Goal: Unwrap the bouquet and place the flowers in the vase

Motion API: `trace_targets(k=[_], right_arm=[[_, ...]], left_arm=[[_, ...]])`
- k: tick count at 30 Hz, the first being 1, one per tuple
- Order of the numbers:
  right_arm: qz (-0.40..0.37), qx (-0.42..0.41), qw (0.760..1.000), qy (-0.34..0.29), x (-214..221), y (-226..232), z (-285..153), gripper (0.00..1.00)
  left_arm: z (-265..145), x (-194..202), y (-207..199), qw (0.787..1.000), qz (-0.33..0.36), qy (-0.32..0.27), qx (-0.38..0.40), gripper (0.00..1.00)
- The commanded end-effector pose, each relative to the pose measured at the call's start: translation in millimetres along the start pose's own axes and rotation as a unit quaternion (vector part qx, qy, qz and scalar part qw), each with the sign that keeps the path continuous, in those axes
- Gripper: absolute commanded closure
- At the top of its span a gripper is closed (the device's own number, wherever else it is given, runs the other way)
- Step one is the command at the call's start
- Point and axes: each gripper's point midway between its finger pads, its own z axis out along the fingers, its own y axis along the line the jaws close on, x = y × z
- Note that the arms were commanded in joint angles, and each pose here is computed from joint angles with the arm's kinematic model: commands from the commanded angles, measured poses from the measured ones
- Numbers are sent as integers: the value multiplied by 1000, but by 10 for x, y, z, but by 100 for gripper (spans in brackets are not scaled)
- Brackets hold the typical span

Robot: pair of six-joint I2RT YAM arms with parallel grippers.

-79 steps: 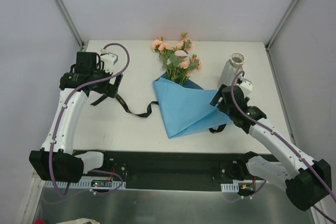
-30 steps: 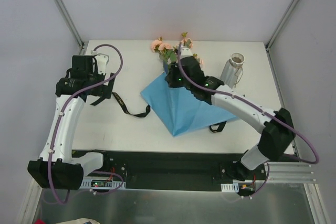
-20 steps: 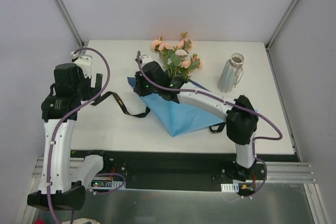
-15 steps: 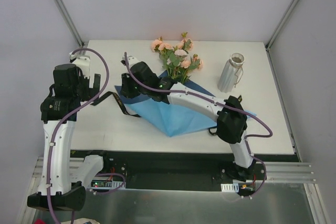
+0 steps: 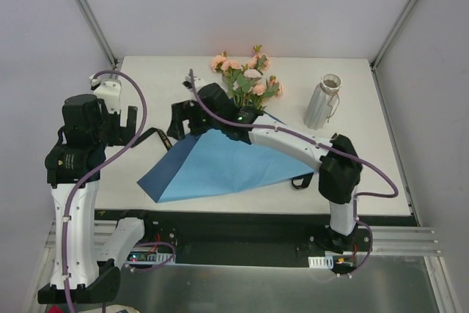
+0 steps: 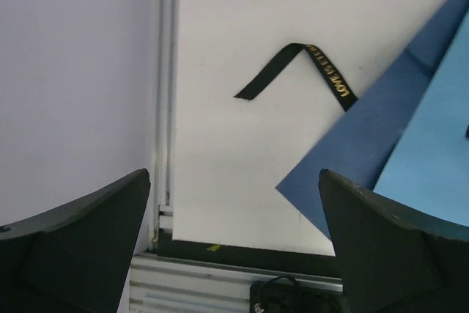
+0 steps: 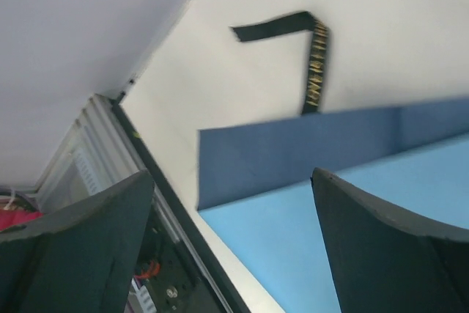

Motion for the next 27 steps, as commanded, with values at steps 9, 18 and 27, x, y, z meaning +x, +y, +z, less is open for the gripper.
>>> trace_targets(k=[9, 18, 27], right_arm=[[-2, 234, 957, -174, -619, -1187, -2276, 14], [-13, 291, 940, -178, -210, -1396, -2976, 23], [3, 313, 933, -178, -6, -1561, -3133, 25]], left_arm=[[665, -19, -1803, 902, 80, 133, 403, 1], [1416, -31, -2581, 824, 81, 203, 523, 2], [2063, 123, -2973, 795, 66, 246, 550, 16]])
